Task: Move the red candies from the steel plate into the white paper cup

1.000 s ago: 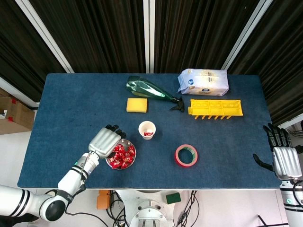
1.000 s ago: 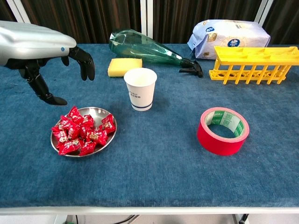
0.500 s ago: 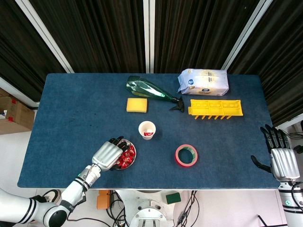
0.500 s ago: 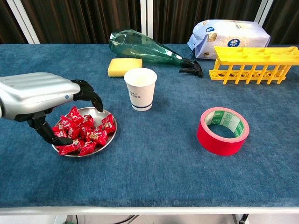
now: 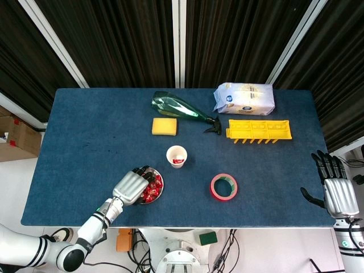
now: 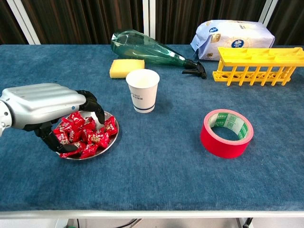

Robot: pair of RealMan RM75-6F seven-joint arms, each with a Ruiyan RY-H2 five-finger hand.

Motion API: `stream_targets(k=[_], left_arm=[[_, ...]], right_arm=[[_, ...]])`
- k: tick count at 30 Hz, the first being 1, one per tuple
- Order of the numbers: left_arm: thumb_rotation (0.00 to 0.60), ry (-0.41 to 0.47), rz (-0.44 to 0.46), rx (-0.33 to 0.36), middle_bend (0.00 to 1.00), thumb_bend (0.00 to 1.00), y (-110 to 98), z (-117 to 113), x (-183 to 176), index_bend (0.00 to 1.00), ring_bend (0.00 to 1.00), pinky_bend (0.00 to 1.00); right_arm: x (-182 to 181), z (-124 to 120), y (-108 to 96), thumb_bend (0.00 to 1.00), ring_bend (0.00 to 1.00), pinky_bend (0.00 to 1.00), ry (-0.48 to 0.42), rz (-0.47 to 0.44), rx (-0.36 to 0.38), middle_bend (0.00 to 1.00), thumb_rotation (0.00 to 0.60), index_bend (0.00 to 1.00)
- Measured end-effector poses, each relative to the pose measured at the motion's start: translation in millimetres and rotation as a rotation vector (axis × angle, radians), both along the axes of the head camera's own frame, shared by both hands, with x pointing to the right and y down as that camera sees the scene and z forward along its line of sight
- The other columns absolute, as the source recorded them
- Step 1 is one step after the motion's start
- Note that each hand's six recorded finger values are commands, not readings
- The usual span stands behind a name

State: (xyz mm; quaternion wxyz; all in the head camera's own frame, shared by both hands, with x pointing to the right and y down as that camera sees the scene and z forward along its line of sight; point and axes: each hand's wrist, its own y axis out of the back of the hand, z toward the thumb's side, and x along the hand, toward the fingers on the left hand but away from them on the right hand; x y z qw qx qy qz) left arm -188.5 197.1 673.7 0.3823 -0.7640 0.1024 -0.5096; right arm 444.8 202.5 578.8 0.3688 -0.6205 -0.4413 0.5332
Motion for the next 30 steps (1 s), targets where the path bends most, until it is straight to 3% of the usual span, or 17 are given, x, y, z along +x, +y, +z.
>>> stream_targets(k=[17,30], left_arm=[[0.6,-0.055,0.04,0.011,0.28,0.31,0,12,4,0.33,0.06,0.23],[0.6,-0.07,0.04,0.032,0.43,0.35,-4,19,8,0.47,0.13,0.23]], right_arm=[[0,0,0,0.23,0.0,0.0,0.002,0.0,-0.001,0.0,0.6,0.0],[0,0,0,0.23,0.0,0.0,0.002,0.0,-0.004,0.0,0.6,0.0]])
